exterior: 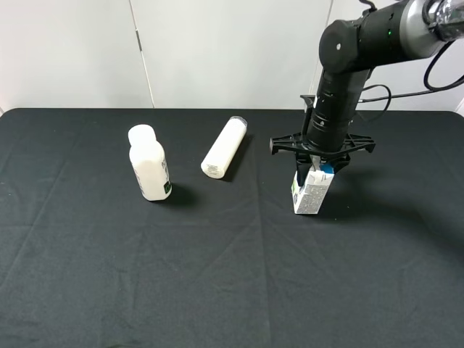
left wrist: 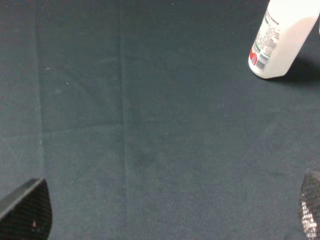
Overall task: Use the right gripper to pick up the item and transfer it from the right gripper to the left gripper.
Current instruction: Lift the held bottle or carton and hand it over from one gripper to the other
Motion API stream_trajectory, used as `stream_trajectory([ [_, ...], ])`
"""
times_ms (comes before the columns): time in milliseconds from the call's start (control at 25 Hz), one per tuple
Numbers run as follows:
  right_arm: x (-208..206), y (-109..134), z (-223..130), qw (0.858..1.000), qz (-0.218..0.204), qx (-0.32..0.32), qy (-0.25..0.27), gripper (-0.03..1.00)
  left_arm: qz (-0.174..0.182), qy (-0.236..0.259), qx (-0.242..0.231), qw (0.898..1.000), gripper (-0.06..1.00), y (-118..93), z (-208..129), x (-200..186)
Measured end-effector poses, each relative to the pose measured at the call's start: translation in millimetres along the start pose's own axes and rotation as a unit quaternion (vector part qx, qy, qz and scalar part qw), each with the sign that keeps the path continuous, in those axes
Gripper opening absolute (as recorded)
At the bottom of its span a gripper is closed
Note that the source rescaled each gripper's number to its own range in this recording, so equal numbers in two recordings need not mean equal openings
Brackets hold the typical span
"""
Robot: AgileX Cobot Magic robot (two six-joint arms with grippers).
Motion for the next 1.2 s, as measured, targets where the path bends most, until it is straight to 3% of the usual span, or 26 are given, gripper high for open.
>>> stream_trajectory([
  [320, -51.6, 4.7, 2.5, 0.999, 0.017, -0.023, -0.031, 0.05, 0.000, 0.000, 0.000, 1.000, 0.97, 0.0, 0.0, 0.0],
  [880, -95.2, -0.5, -17.0, 0.993, 0.027, -0.106, -0.042, 0.05, 0.000, 0.000, 0.000, 1.000, 0.97, 0.0, 0.0, 0.0],
  [1200, -116.7, 4.5, -28.5, 0.979, 0.072, -0.180, -0.057, 0.05, 0.000, 0.000, 0.000, 1.000, 0.97, 0.0, 0.0, 0.0],
])
Point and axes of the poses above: a point on each arm's last joint axis where the gripper is mounted, x pointing out along that axis toward the gripper, y along the wrist's bending axis when the last joint is at zero, z = x × y, the point moved 1 cm from there along x, pointing out along that axis toward the gripper, and after that the axes turned 3 degrees about x, right-handed, at the moved point
